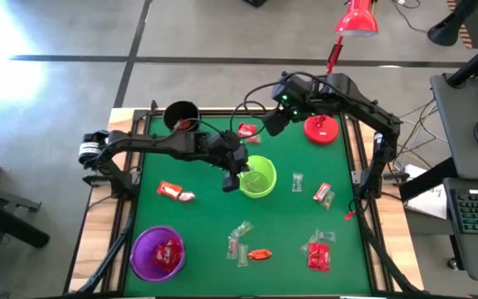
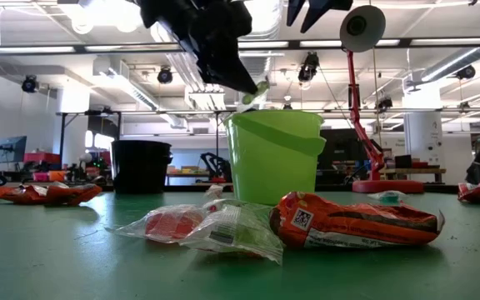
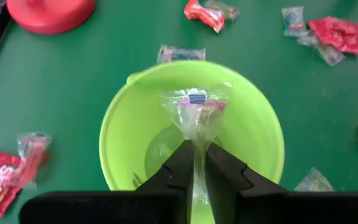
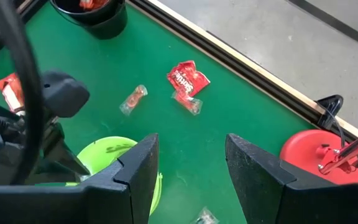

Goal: Sort candy
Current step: Put the green gummy into the green bucket, then put the blue gummy into the green bucket

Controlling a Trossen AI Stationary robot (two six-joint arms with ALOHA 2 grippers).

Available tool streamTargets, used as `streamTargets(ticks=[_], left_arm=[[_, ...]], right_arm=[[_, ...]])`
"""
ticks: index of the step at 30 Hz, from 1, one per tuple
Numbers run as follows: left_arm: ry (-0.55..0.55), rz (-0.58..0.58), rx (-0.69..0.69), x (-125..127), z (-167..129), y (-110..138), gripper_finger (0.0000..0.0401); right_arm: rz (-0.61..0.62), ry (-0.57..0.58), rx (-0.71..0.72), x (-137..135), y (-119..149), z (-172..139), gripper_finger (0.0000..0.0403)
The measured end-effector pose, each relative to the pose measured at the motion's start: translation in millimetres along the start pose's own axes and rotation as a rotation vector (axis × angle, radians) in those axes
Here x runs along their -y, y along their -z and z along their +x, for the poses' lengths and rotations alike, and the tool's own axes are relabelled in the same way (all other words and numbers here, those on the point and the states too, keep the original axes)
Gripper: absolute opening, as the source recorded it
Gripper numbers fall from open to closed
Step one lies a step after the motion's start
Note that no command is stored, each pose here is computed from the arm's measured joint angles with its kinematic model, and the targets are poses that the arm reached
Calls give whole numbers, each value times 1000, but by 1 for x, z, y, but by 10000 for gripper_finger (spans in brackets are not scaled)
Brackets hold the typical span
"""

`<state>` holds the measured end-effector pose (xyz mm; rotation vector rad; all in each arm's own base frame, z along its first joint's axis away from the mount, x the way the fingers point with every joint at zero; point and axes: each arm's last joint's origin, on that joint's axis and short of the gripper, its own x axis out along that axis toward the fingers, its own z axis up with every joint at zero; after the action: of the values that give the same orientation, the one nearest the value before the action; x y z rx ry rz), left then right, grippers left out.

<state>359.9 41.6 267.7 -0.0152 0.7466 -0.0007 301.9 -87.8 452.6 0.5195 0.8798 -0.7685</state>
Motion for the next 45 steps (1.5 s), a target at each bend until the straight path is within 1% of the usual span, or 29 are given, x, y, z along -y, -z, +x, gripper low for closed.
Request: streamTargets(ticks=[7,12,16,18,22,25,27,31,35,39,41,45], left_arm=[[0,6,3,0,1,0,76],[-9,30,-41,1,-7,3,99],[-101,58,-95,0,-29,6,102],[-144,63,-97,0,-43,5,103],[-159,63,-59,2,-69,3,103],[-162,63,-31,4,-87,2,103],[-162,63,-38,5,-97,4,103],[-164,61,-47,6,-112,7,103],[-163,61,-58,7,-120,10,103],[-163,61,-61,7,-124,11,103],[-163,61,-62,7,-124,11,103],[-163,59,-65,7,-124,11,103]], right_arm=[[-2,1,0,0,0,0,178],[2,23,13,1,0,1,178],[26,6,6,-1,1,-1,178],[30,-31,-15,-5,4,-2,178],[-2,-78,-38,-16,12,-6,178],[-21,-98,-60,-28,21,-7,178],[-32,-109,-79,-38,30,-7,178],[-112,-121,-133,-60,54,-4,178],[-177,-101,-204,-78,80,5,178],[-314,-86,-287,-90,104,19,178],[-359,-76,-305,-92,111,28,178],[-327,-69,-330,-94,115,39,178]])
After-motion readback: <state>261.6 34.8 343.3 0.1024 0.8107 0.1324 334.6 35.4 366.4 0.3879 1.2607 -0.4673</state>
